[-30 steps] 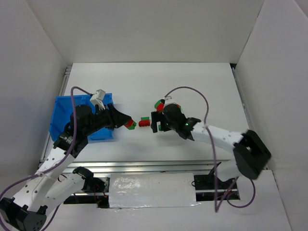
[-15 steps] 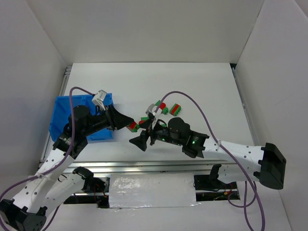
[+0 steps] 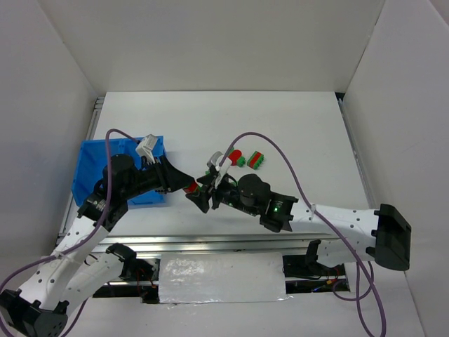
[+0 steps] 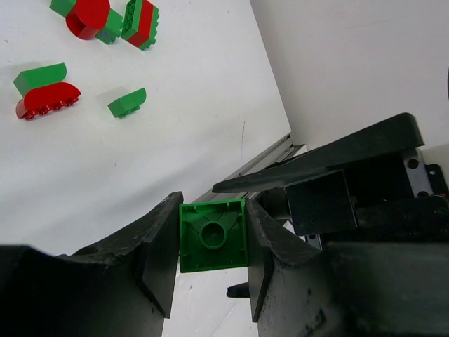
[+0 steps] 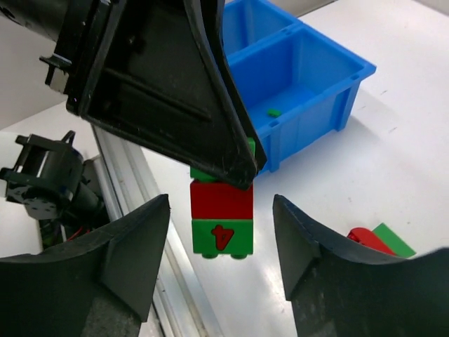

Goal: Sort the legos into containers by color

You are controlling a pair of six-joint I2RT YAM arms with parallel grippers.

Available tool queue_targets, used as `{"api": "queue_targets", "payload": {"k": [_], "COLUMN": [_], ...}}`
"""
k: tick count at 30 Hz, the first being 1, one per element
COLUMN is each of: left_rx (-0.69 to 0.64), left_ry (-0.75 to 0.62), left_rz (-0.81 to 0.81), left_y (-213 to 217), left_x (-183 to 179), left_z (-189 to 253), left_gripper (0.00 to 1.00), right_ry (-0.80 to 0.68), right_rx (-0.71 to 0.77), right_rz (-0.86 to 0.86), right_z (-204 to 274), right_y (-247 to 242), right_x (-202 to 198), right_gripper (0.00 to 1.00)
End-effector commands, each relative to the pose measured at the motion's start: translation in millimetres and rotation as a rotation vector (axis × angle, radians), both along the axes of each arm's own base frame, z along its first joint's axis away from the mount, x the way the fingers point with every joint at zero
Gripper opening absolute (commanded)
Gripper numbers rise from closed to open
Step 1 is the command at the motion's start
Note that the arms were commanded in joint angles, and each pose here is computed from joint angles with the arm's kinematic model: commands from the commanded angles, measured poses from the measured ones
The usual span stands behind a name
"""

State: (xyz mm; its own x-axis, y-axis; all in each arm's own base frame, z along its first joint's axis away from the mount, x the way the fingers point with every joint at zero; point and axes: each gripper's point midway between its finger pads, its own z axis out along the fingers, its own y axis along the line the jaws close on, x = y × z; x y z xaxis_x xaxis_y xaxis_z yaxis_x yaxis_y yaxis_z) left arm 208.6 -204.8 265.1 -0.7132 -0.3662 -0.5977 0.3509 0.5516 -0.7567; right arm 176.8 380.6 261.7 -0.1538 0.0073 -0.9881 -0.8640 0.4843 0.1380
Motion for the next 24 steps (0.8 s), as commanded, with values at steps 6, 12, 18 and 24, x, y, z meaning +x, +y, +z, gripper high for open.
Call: {"api": "queue_targets", "payload": {"k": [6, 12, 18, 24], "left_rx": [-0.039, -0.048, -0.05, -0.055], "left_ry": [-0.051, -0.061, -0.068, -0.073], "left_rz": [-0.008, -0.011, -0.019, -0.017], "left_y": [-2.8, -3.6, -4.4, -4.2], "left_x": [2.8, 2.1, 1.6, 1.4], "left_z": [22.7, 28.4, 31.4, 33.9], "left_gripper": [0.0, 0.0, 0.0, 0.0], "right_ry": [-0.061, -0.046, -0.044, -0.056], "right_rx": [0.074, 0.056, 0.046, 0.049], "right_rz": [-0.017, 0.002, -0.015, -0.032], "right_z": [33.1, 23.6, 18.7, 18.8], "right_y": [11.4, 15.6, 15.0, 12.4], "right_x": [6.7, 5.2, 7.7, 11.1], "right_gripper": [0.53, 0.6, 0.55, 0.0]}}
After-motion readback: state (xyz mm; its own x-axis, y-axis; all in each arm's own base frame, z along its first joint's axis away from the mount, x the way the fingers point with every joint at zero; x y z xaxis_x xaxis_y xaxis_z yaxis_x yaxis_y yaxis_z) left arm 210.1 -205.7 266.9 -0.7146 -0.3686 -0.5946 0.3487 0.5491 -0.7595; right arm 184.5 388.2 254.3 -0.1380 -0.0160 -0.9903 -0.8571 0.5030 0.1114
